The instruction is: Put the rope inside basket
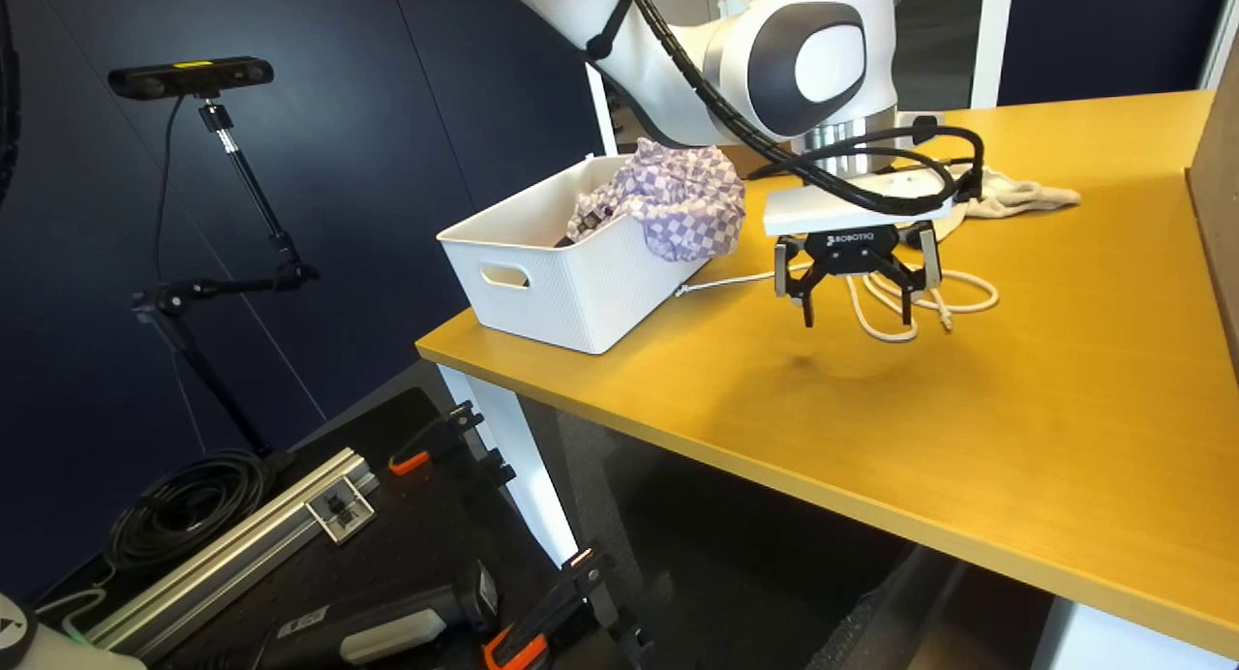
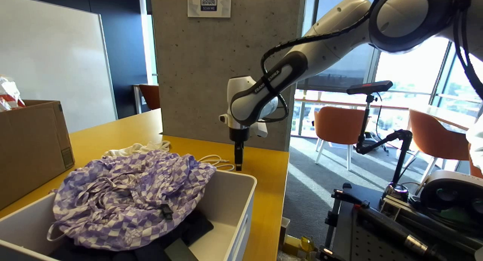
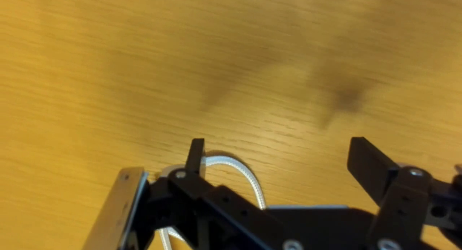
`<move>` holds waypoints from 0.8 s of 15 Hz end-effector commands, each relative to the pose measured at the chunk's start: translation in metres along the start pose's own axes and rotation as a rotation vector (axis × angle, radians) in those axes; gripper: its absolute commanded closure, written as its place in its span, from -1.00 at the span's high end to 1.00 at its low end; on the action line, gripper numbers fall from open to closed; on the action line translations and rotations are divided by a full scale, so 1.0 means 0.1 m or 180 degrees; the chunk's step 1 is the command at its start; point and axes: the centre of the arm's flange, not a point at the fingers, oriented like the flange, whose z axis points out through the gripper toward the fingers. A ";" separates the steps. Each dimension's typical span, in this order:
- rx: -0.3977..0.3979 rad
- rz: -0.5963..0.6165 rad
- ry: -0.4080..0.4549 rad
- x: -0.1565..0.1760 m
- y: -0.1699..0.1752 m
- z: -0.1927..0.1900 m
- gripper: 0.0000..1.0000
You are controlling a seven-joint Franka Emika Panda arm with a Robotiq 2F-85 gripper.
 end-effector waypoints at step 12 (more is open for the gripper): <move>-0.0099 -0.0190 0.0199 0.60 0.29 0.33 1.00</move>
